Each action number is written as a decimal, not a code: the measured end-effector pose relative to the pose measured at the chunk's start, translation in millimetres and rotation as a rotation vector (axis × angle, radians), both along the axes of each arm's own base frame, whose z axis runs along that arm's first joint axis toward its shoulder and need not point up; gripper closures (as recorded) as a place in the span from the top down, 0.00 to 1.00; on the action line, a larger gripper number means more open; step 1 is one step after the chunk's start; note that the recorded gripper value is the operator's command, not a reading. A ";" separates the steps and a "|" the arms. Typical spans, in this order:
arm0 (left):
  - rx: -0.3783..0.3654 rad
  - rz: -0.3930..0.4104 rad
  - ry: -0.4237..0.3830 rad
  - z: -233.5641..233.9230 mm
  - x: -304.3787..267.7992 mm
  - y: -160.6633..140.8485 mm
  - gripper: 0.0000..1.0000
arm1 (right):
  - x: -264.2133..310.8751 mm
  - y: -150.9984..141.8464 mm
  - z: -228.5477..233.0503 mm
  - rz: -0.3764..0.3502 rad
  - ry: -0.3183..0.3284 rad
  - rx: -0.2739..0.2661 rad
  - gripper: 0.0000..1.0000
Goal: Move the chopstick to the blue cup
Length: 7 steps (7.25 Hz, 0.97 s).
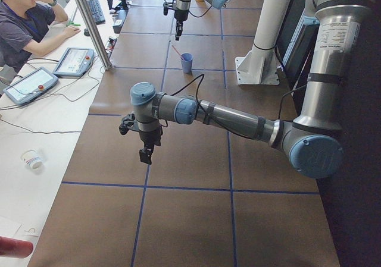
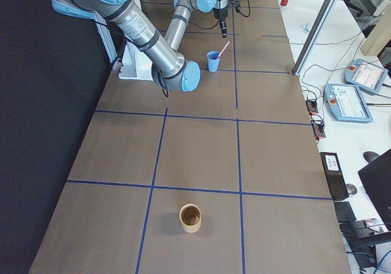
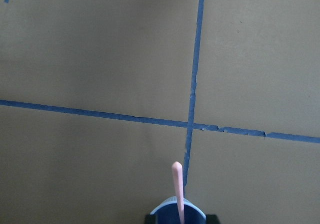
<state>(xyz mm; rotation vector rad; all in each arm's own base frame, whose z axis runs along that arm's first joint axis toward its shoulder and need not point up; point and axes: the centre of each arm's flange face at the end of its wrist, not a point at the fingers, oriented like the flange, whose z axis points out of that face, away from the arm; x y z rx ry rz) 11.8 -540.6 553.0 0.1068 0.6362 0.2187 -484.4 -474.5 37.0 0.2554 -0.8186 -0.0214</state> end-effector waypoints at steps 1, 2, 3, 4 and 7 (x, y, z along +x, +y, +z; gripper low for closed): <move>-0.007 -0.002 -0.001 3.4 -0.9 -0.2 1.00 | 14.6 -3.1 -0.6 -0.004 -0.005 -0.018 1.00; -0.020 -0.006 0.000 9.2 -3.5 -0.3 1.00 | 51.9 -11.8 10.1 -0.014 -0.017 -0.046 1.00; -0.034 -0.013 0.017 13.9 -7.3 -0.1 1.00 | 105.1 -21.0 40.0 -0.029 -0.025 -0.050 1.00; -0.045 -0.020 0.050 14.6 -11.2 0.7 1.00 | 160.2 -29.1 82.8 -0.057 -0.007 -0.018 1.00; -0.085 -0.069 0.117 20.8 -31.3 10.3 1.00 | 304.9 -52.7 247.0 -0.198 0.130 0.055 1.00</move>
